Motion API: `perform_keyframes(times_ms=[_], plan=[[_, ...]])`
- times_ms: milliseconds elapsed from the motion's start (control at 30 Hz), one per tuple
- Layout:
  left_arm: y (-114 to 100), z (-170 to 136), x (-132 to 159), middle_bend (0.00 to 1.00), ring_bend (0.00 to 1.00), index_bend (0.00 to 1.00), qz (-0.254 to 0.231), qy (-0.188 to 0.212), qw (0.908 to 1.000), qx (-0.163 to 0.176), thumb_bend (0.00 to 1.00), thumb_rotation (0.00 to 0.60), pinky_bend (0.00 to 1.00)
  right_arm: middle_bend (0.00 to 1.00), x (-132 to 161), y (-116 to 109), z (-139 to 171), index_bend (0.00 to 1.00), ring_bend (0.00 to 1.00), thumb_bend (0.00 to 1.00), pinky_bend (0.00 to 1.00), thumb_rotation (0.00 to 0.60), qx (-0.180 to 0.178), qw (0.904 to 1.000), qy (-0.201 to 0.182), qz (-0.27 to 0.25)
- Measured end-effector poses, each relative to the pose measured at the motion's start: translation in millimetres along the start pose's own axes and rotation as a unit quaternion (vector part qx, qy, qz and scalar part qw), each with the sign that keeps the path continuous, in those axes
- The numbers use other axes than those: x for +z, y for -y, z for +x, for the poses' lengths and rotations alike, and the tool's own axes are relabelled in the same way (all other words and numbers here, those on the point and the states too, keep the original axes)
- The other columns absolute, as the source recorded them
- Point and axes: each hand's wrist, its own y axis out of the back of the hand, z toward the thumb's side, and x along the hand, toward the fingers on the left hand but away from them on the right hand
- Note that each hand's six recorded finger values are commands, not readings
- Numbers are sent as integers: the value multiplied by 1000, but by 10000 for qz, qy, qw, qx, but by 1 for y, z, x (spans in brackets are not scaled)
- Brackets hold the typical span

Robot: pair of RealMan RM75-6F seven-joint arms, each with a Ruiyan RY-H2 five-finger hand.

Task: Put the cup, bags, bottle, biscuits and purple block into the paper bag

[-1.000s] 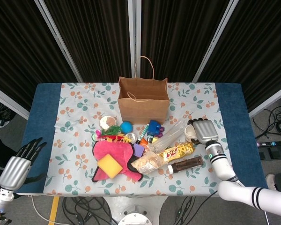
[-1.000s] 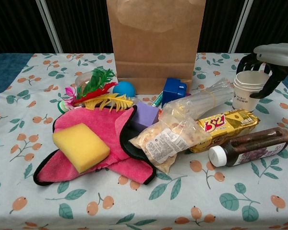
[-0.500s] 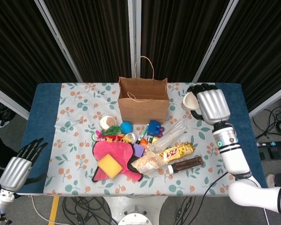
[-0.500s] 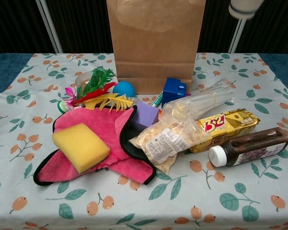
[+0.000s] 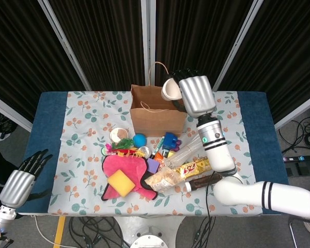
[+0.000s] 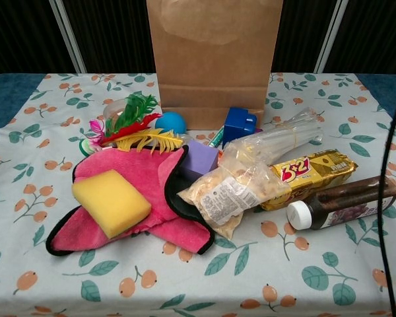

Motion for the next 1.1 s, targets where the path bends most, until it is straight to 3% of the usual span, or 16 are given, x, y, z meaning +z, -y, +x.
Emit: perform_keyframes(times_ms=[100,267,333,633,833,967,1100], plan=[[0,0,-3,66,62,87,3,-19,10000,-9,0,600,189,336,12,17,-6,328,223,209,284,600,30,10000,-39,-7],[-2,-1,-10,65,63,87,-16,-99,9999,-12,0,600,189,167,19,31,-12,107,28,72,45,600,65,10000,-42,20],[-2,-1,-12,65,63,87,-20,-117,9999,-18,0,600,189,132,19,30,-13,68,1,46,3,600,30,10000,-53,5],[0,-3,-12,65,62,87,-13,-129,9999,-58,0,600,188,121,9,16,-7,52,0,59,0,600,-173,9997,-72,-170],[0,-4,-8,65,62,87,16,-48,9999,-88,0,600,188,170,-3,-11,11,62,17,71,13,600,-484,9987,-111,-67],[-1,-1,-3,65,63,87,5,18,10000,-66,0,600,189,227,-30,-27,40,131,71,62,65,600,-585,9983,9,65],[2,1,1,65,62,87,-12,60,9999,-85,0,600,188,265,-65,-21,76,181,109,52,111,600,-462,9987,64,229]])
